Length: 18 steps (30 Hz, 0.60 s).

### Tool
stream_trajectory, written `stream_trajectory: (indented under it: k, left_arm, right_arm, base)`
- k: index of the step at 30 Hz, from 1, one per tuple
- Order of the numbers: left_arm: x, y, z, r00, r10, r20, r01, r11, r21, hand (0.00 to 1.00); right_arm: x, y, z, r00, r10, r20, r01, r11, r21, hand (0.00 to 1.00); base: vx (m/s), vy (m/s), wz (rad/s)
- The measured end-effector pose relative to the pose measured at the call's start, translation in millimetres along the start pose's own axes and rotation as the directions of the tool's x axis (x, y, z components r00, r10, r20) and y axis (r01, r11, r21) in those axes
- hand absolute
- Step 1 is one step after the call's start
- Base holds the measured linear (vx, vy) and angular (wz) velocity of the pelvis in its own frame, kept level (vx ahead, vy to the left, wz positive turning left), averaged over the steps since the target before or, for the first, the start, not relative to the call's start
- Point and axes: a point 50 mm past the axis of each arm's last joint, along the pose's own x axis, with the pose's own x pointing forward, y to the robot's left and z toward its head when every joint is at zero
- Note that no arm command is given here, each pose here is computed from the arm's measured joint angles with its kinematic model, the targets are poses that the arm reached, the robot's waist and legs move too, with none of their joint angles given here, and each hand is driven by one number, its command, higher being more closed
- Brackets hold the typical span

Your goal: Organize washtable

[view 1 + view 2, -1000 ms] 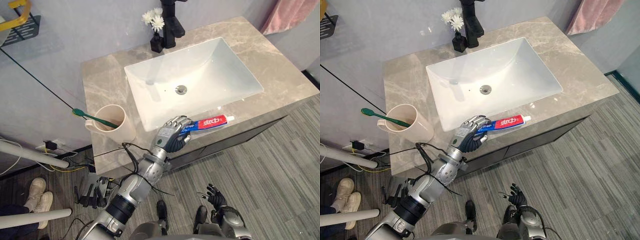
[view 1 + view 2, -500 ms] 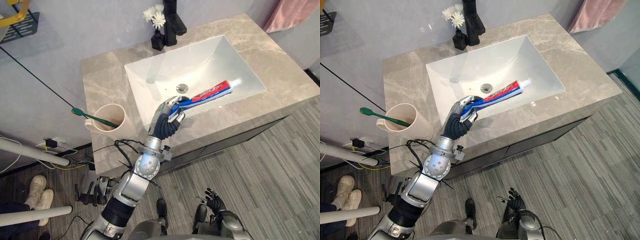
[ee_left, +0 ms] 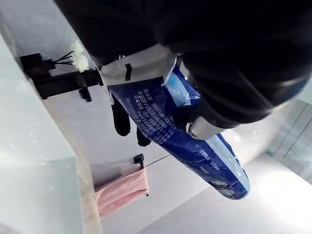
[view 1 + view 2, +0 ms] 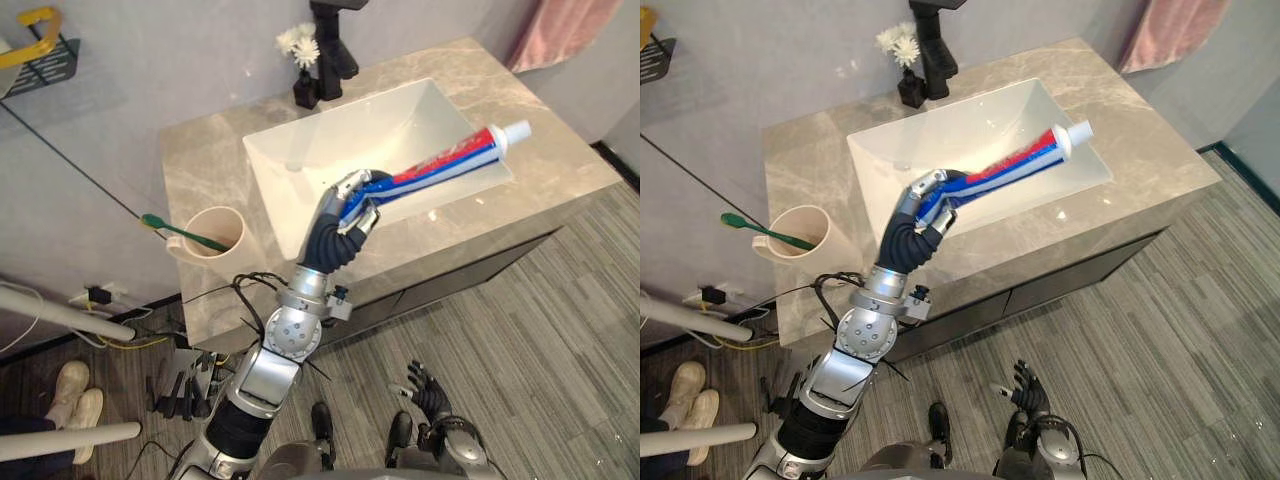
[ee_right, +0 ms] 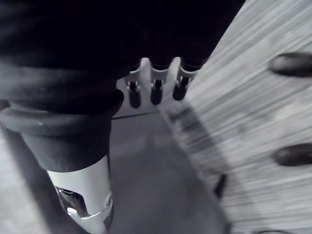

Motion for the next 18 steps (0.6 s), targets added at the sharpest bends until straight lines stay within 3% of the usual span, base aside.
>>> stream_trajectory:
  k: [4,6,9,14,15,18]
  left_arm:
    - [-0.7,5.9,-0.1,1.000,0.023,0.001,-0.023,1.000,0.014,1.00]
    - [-4.7,7.7,-2.8,0.999,0.032,-0.014,-0.031,0.999,0.024,1.00]
    - [-7.5,7.3,-4.1,0.999,0.032,-0.024,-0.032,0.999,0.023,1.00]
    - [-8.7,3.7,-2.7,0.999,0.039,-0.019,-0.039,0.999,0.009,1.00]
    - [-9.5,-2.2,-1.9,0.999,0.026,-0.019,-0.026,1.000,-0.006,1.00]
    - [-9.9,-3.7,-3.7,0.999,0.023,-0.027,-0.023,1.000,-0.007,1.00]
  right_arm:
    - [-12.9,-4.1,75.8,0.938,-0.007,0.348,-0.006,0.999,0.036,0.00]
    - [-20.5,-5.4,119.8,0.832,-0.027,0.554,-0.036,0.994,0.103,0.00]
    - [-25.4,4.8,154.2,0.703,-0.036,0.711,-0.140,0.972,0.188,0.00]
    - [-17.1,37.5,179.9,0.608,-0.001,0.794,-0.380,0.877,0.293,0.00]
    - [-12.3,50.6,189.2,0.595,0.009,0.804,-0.456,0.828,0.327,0.00]
    - [-4.8,57.6,196.5,0.588,0.018,0.809,-0.491,0.803,0.339,0.00]
  base:
    - [-0.03,-0.003,-0.16]
    - [-0.04,0.012,-0.23]
    - [-0.03,-0.002,-0.05]
    - [0.01,0.002,0.02]
    - [0.04,0.006,0.10]
    - [0.02,0.006,0.09]
